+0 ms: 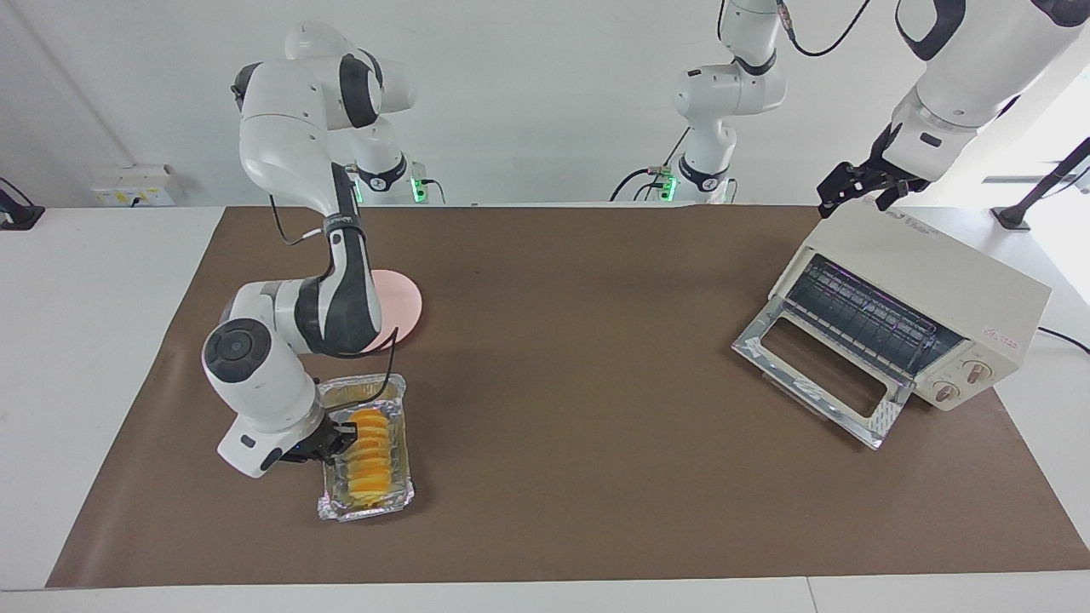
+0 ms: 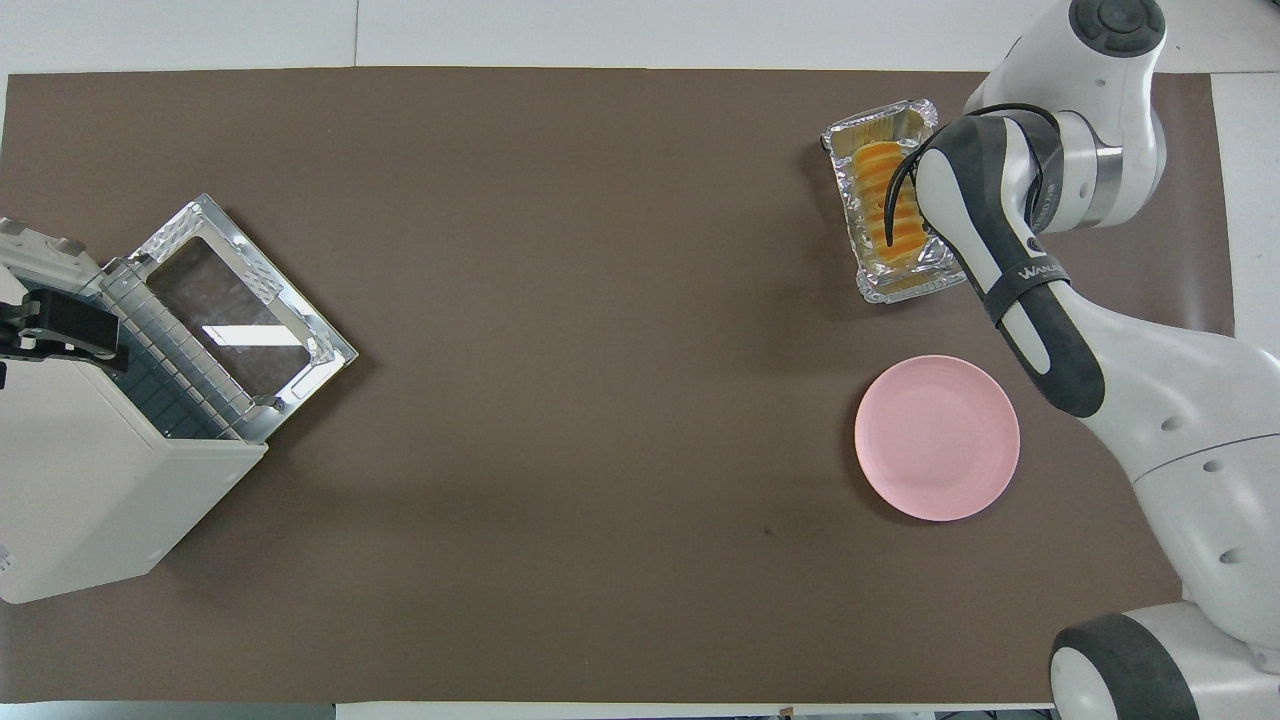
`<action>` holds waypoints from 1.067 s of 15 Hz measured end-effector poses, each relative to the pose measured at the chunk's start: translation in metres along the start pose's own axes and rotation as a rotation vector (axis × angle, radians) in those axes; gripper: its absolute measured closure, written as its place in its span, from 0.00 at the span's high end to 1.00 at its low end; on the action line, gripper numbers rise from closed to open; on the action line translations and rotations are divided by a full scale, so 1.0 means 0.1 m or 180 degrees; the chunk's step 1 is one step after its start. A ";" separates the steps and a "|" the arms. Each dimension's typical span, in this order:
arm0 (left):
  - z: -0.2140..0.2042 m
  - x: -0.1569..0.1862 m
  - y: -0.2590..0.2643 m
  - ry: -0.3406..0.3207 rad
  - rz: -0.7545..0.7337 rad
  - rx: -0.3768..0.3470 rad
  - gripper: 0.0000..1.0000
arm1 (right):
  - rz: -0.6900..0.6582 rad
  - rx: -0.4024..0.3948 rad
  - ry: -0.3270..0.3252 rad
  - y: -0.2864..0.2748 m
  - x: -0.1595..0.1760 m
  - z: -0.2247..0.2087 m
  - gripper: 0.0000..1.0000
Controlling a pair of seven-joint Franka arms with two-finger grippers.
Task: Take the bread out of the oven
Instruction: 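Grasp the bread rolls in the foil tray with the right gripper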
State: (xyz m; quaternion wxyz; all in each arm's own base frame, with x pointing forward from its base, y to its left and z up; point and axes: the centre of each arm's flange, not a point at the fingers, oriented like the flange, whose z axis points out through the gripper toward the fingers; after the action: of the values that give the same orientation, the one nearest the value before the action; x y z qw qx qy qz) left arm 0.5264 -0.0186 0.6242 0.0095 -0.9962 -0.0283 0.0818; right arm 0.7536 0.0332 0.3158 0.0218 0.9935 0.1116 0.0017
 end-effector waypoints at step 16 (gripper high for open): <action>0.00 0.00 0.00 0.0000 0.0000 0.0000 1.00 | -0.0202 0.0007 0.0087 -0.44 -0.09 -0.22 0.84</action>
State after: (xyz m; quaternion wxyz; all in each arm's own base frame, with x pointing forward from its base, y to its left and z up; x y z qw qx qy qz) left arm 0.5263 -0.0186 0.6242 0.0095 -0.9962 -0.0283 0.0818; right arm 0.7352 0.0754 0.3356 0.0193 0.9894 0.1434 0.0144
